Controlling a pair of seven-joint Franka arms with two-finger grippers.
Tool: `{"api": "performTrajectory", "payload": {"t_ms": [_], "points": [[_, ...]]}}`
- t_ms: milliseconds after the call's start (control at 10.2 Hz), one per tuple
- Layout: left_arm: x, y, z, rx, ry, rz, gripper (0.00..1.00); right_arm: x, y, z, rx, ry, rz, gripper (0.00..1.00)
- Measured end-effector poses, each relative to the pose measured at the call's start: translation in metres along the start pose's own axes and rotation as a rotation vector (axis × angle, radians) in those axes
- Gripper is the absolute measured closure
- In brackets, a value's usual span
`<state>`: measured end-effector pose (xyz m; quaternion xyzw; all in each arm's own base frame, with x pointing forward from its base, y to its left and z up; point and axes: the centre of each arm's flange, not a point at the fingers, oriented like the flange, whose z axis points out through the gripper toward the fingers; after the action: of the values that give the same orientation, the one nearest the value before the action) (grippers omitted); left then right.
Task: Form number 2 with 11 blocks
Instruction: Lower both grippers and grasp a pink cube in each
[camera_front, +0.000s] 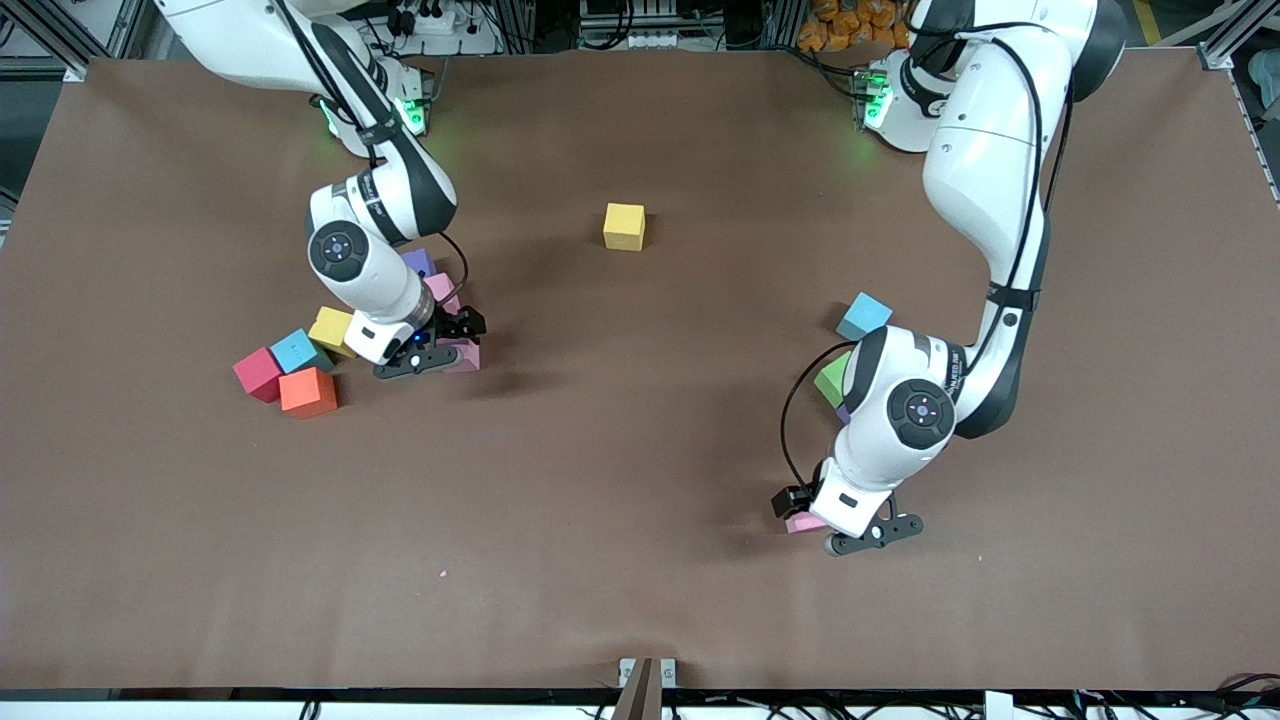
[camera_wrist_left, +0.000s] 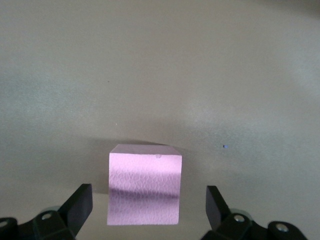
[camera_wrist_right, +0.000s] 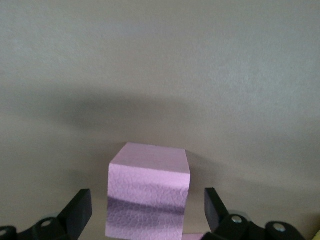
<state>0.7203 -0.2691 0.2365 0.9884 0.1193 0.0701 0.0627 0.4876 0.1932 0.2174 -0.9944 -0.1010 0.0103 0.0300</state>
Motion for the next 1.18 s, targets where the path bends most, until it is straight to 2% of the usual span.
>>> {"api": "performTrajectory", "payload": {"t_ms": [394,591,788,887,1084,1182], "points": [[-0.002,-0.004,0.017,0.009,-0.011,0.015,0.0,-0.004,-0.006,0.01,0.011,0.036,0.011,0.0],[-0.004,-0.007,0.029,0.015,-0.018,0.017,0.0,-0.007,-0.005,0.025,0.014,0.035,0.013,0.0],[-0.005,-0.008,0.033,0.016,-0.018,0.017,0.31,-0.008,-0.005,0.028,0.014,0.032,0.014,0.02],[-0.004,-0.007,0.031,0.013,-0.014,0.017,0.4,-0.007,-0.005,0.028,0.014,0.033,0.015,0.06],[-0.005,-0.004,0.025,0.022,-0.034,0.02,0.41,-0.006,-0.003,0.027,0.014,0.036,0.018,0.12],[-0.012,0.0,0.019,0.041,-0.074,0.032,0.41,-0.005,0.0,0.025,0.014,0.039,0.024,0.22]]}}
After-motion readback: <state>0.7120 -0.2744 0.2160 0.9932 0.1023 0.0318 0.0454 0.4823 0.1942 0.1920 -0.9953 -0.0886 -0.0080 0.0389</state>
